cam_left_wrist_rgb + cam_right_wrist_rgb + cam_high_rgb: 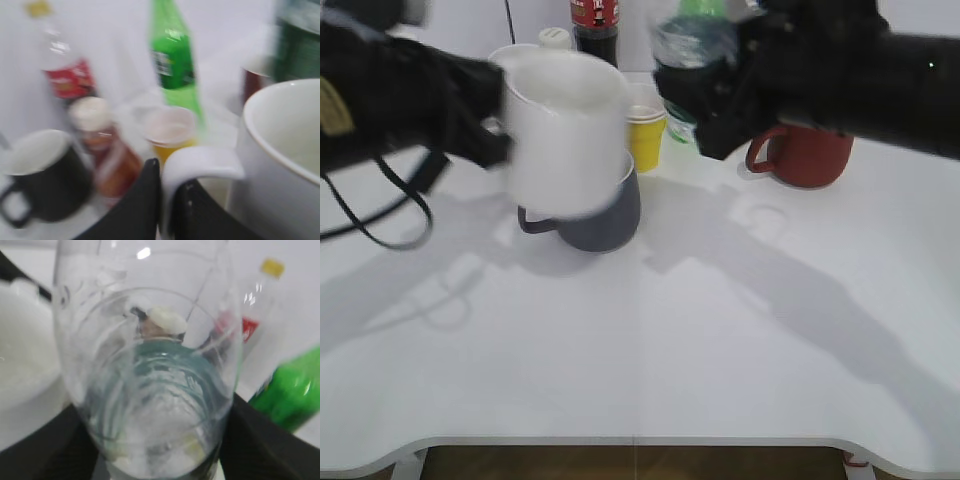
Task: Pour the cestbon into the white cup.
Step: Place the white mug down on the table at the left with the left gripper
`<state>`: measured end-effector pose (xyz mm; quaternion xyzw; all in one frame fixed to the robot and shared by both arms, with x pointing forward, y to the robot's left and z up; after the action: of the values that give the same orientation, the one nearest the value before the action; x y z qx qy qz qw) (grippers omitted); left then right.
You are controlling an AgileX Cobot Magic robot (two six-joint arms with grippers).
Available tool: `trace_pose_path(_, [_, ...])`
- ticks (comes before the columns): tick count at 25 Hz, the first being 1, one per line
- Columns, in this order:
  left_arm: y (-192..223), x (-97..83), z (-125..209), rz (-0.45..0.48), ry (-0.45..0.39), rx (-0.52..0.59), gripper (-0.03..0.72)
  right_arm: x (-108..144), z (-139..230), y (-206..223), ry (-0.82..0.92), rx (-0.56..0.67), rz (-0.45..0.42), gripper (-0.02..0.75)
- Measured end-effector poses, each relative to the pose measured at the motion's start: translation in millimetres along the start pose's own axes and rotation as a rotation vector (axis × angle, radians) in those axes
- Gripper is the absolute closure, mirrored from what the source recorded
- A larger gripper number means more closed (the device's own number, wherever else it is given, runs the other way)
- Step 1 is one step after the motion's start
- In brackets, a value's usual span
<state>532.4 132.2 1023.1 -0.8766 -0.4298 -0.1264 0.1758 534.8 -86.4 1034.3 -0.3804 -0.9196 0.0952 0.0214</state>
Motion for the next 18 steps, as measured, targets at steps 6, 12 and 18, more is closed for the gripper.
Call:
trace_pose_path(6, [-12, 71.5, 26, -0.229, -0.065, 0.005, 0.65, -47, 47, -31, 0.293, -0.004, 0.137, 0.269])
trace_pose_path(12, [-5, 108.4, 80, -0.34, -0.127, 0.035, 0.651, -61, 66, -45, 0.368, 0.016, 0.209, 0.269])
trace_pose_path(18, [13, 98.8, 121, -0.3, -0.161, 0.095, 0.651, -59, 65, -45, 0.361, 0.003, 0.196, 0.269])
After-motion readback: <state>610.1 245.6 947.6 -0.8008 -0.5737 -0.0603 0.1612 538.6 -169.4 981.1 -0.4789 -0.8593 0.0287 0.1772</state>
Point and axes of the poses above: a point on each arm's last joint axis where the gripper is mounted, y pointing out along that axis toward the gripper, x along the wrist's bending axis when the last joint is at zero, z = x × y, the point moved 4 cm from there along y, pointing out along that axis toward the gripper, and after that the axes turned 12 degrees about y, right-handed, at the moved point
